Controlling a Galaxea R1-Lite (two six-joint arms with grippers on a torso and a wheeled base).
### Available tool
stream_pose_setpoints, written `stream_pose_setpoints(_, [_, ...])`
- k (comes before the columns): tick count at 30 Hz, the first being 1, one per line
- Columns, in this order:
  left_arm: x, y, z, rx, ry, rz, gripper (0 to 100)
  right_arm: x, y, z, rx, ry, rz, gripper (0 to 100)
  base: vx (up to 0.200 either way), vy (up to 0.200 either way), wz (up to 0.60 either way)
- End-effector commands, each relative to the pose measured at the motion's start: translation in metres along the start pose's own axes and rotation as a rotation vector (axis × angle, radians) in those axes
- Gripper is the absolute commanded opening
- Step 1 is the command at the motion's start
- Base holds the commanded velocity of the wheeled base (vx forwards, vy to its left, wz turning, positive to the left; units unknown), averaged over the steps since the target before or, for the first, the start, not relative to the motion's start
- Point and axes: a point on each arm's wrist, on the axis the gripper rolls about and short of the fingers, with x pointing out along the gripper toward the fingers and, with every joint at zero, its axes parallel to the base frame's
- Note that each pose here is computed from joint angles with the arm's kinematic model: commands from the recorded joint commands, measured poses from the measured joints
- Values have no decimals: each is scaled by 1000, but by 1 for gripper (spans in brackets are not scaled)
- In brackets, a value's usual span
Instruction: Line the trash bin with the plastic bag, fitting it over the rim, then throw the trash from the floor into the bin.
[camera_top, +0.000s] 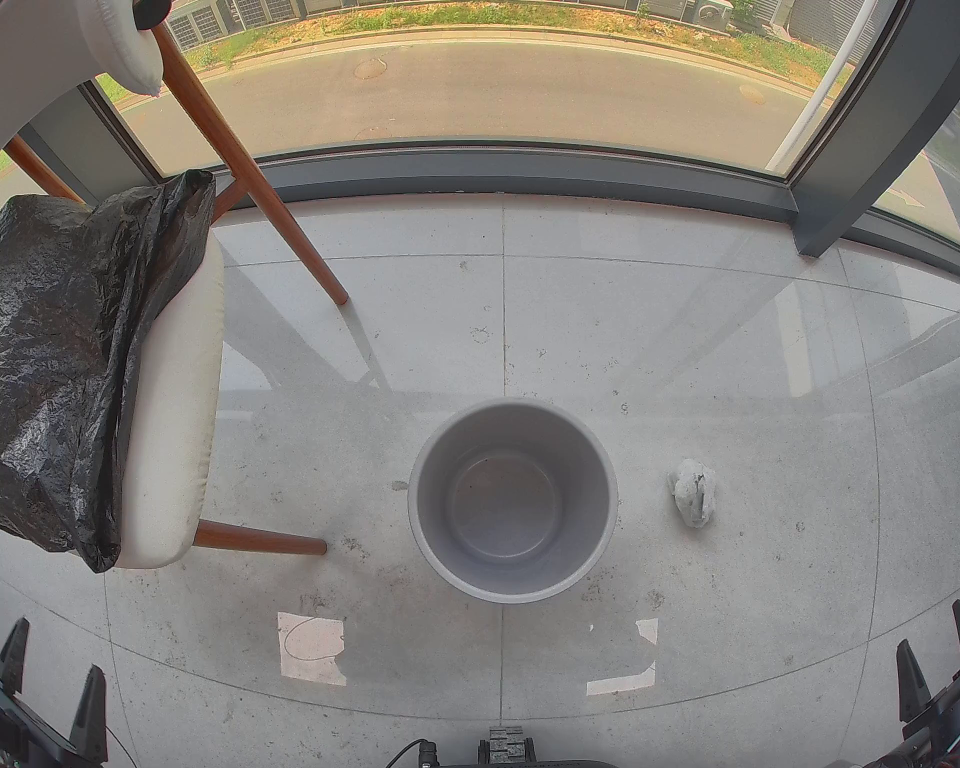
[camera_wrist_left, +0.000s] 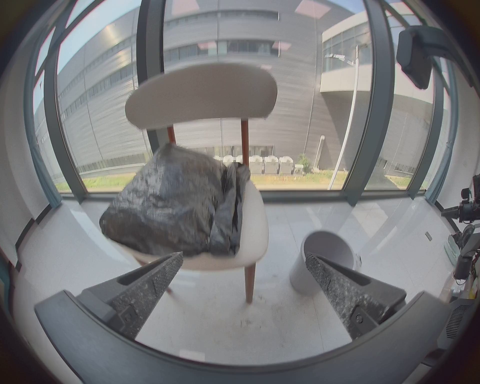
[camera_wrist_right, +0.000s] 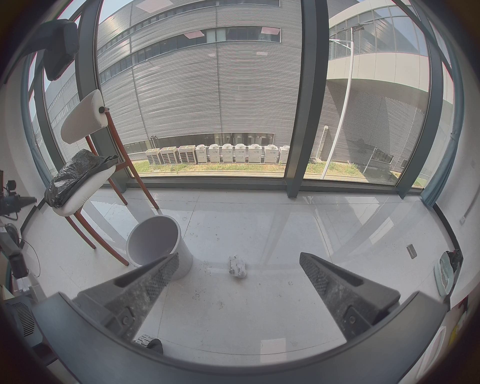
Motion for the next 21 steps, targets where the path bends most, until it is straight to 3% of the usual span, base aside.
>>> stream_pose_setpoints(1, [-2,0,4,34,-47,-8,100,0,0,-5,2,2,0,100,0,0,0])
stream_pose_setpoints(3, [-4,0,25,36,-95,-12,100,0,0,-5,2,2,0,100,0,0,0])
stream_pose_setpoints(5, [0,1,32,35,-67,-11,100,0,0,-5,2,2,0,100,0,0,0])
stream_pose_setpoints(6, [13,2,54,30,-19,-9,100,0,0,-5,2,2,0,100,0,0,0])
stream_pose_setpoints(12, [53,6,105,29,50,-6,100,0,0,-5,2,2,0,100,0,0,0])
stream_pose_setpoints(17, [96,9,130,29,121,11,100,0,0,-5,2,2,0,100,0,0,0])
stream_pose_setpoints(21, [136,14,132,27,218,51,100,0,0,-5,2,-1,0,100,0,0,0])
